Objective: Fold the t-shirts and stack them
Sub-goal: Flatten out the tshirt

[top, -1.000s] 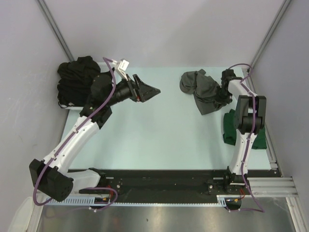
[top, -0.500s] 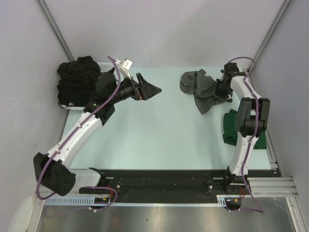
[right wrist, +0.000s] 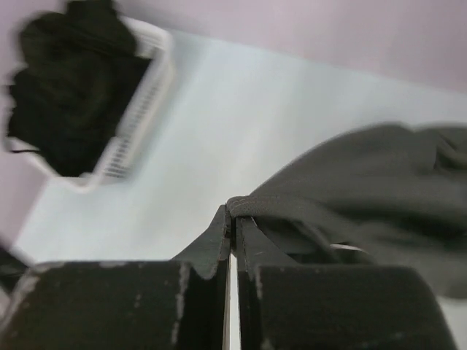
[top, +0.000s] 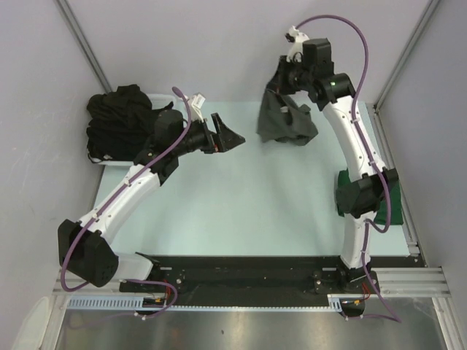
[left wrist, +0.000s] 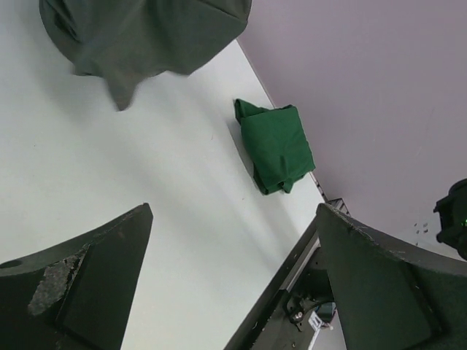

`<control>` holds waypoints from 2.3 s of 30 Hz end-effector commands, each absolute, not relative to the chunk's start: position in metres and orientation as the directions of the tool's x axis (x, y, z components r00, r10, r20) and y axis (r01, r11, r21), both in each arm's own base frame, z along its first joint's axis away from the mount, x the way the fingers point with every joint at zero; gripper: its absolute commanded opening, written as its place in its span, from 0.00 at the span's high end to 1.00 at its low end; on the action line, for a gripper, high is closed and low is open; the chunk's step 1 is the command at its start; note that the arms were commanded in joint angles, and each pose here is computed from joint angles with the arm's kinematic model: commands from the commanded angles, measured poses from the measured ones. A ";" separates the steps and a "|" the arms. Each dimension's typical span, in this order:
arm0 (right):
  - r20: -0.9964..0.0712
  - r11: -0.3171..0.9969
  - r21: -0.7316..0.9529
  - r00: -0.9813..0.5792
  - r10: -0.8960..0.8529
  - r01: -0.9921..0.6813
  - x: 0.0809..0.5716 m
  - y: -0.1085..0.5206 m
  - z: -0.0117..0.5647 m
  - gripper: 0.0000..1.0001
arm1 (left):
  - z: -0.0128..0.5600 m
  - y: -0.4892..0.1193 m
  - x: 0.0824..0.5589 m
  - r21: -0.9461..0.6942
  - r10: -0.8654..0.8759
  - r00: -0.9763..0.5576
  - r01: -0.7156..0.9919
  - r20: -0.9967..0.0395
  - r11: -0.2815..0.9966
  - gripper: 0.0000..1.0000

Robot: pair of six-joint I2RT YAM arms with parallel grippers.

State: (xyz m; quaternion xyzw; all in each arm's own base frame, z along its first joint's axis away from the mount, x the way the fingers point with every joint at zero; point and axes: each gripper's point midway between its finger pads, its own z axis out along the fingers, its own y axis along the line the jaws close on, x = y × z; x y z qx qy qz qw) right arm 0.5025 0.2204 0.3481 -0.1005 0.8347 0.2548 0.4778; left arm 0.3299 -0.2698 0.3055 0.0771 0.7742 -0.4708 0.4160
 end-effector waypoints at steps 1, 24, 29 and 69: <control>-0.925 0.746 0.334 -0.353 0.142 -0.576 0.470 0.264 0.446 1.00 | 0.321 -0.265 0.333 -0.627 -0.281 -0.591 0.532 -0.756 0.568 0.00; -0.949 0.741 0.310 -0.240 0.204 -0.595 0.427 0.235 0.507 1.00 | 0.305 -0.263 0.337 -0.607 -0.265 -0.590 0.511 -0.763 0.608 0.00; -0.953 0.733 0.299 -0.230 0.197 -0.612 0.415 0.238 0.515 1.00 | 0.294 -0.271 0.350 -0.625 -0.271 -0.610 0.495 -0.745 0.604 0.00; -0.949 0.706 0.309 -0.258 0.182 -0.637 0.394 0.239 0.518 1.00 | 0.276 -0.326 0.385 -0.552 -0.147 -0.602 0.571 -0.785 0.607 1.00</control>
